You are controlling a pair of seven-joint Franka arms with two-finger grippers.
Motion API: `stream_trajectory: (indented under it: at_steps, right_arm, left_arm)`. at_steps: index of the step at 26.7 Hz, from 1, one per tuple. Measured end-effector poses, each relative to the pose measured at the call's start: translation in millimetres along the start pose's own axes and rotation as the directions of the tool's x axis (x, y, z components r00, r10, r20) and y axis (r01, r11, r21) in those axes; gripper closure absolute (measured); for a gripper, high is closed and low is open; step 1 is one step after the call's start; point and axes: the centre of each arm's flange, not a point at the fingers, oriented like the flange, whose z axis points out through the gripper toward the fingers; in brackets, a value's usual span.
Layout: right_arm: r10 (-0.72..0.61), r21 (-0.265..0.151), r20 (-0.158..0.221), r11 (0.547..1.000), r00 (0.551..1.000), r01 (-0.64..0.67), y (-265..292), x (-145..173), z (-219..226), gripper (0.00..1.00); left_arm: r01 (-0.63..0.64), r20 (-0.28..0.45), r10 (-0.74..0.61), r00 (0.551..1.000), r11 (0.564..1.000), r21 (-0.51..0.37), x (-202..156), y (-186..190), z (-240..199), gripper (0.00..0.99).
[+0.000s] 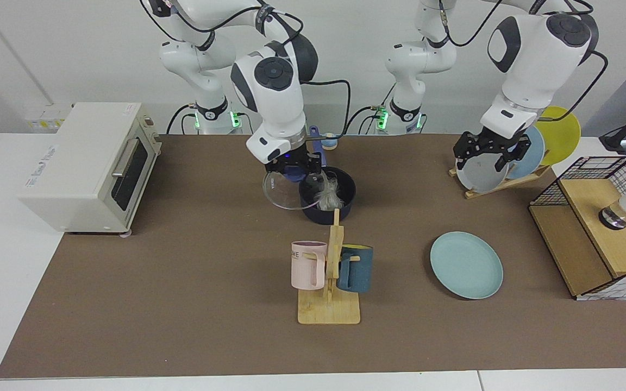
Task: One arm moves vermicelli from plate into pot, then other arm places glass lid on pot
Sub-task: 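Release the vermicelli into the pot while the right gripper lifts the lid, then retract the left gripper while the right gripper carries the lid over the pot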
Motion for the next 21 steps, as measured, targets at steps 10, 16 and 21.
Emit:
stream_trajectory:
  at_steps: [10,16,21]
  right_arm:
    - [0.080,0.016,0.025,0.997,0.996,-0.081,-47,-22,46,0.50]
    - [0.094,0.000,0.038,0.996,0.995,-0.095,-56,-25,67,0.50]
    - [0.112,-0.002,0.043,0.994,0.993,-0.112,-59,-25,77,0.50]
  left_arm:
    - [0.019,0.059,-0.019,0.998,1.000,-0.003,-7,-11,5,0.000]
    - [0.025,0.070,-0.025,0.997,1.000,-0.004,-9,-14,6,0.000]
    - [0.028,0.059,-0.028,0.998,1.000,-0.003,-8,-16,5,0.000]
